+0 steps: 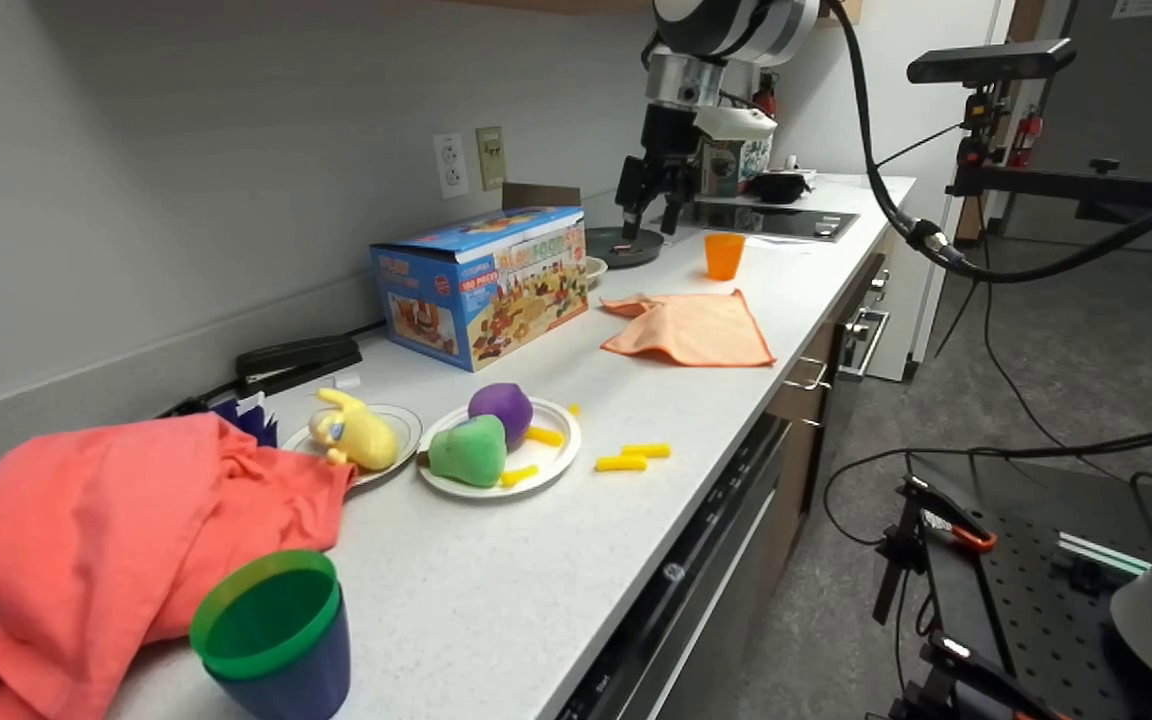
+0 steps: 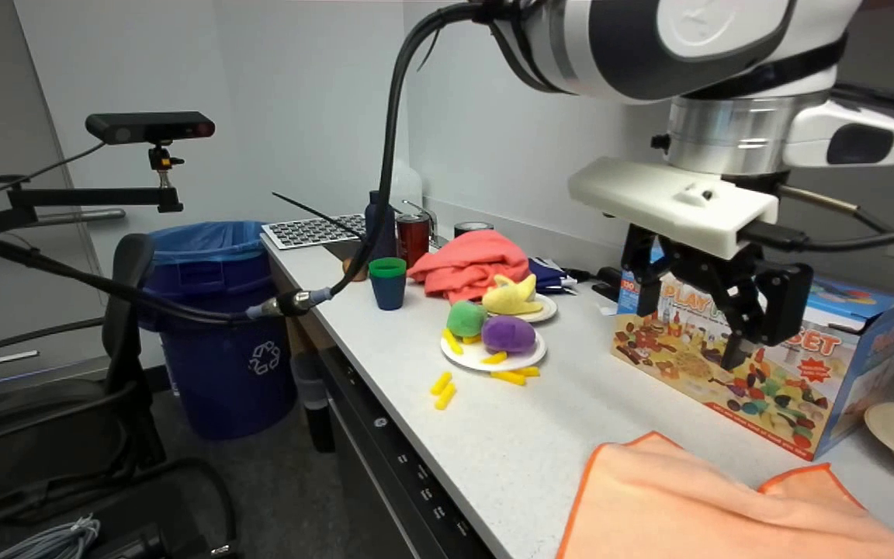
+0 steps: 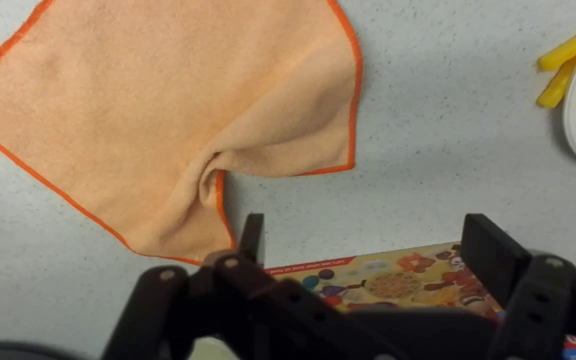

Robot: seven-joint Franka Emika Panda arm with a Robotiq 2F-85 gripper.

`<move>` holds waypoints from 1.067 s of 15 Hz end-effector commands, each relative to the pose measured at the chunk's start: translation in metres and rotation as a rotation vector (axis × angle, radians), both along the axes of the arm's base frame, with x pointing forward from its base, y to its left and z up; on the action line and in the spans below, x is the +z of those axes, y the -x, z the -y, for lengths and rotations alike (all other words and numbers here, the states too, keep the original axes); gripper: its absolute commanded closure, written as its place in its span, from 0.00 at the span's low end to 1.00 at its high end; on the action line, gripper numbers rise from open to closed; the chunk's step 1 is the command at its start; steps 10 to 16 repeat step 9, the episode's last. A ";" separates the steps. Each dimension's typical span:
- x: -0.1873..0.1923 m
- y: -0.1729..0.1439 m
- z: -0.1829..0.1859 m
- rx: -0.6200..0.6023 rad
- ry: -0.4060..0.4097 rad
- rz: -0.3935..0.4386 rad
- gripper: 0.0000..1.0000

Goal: Wipe the counter with the cloth

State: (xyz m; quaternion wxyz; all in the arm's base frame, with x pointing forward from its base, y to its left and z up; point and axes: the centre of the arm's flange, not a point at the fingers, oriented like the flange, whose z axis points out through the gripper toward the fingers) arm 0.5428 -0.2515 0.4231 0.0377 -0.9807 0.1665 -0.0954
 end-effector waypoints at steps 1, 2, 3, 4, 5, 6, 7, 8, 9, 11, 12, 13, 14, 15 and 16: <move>0.019 0.037 -0.028 0.055 -0.004 0.049 0.00; 0.021 0.043 -0.035 0.068 -0.006 0.055 0.00; 0.021 0.050 -0.042 0.077 -0.004 0.056 0.00; 0.021 0.055 -0.048 0.073 -0.007 0.059 0.00; 0.017 0.030 -0.030 0.052 -0.009 0.025 0.00; 0.018 0.033 -0.033 0.054 -0.012 0.025 0.00; 0.018 0.034 -0.033 0.054 -0.012 0.025 0.00; 0.017 0.033 -0.032 0.052 -0.012 0.023 0.00; 0.014 0.033 -0.030 0.050 -0.013 0.019 0.00; 0.014 0.033 -0.030 0.050 -0.013 0.019 0.00; 0.014 0.033 -0.030 0.050 -0.013 0.019 0.00; 0.014 0.033 -0.030 0.050 -0.013 0.019 0.00; 0.014 0.033 -0.030 0.050 -0.013 0.019 0.00; 0.014 0.033 -0.030 0.050 -0.013 0.019 0.00; 0.014 0.033 -0.030 0.050 -0.013 0.019 0.00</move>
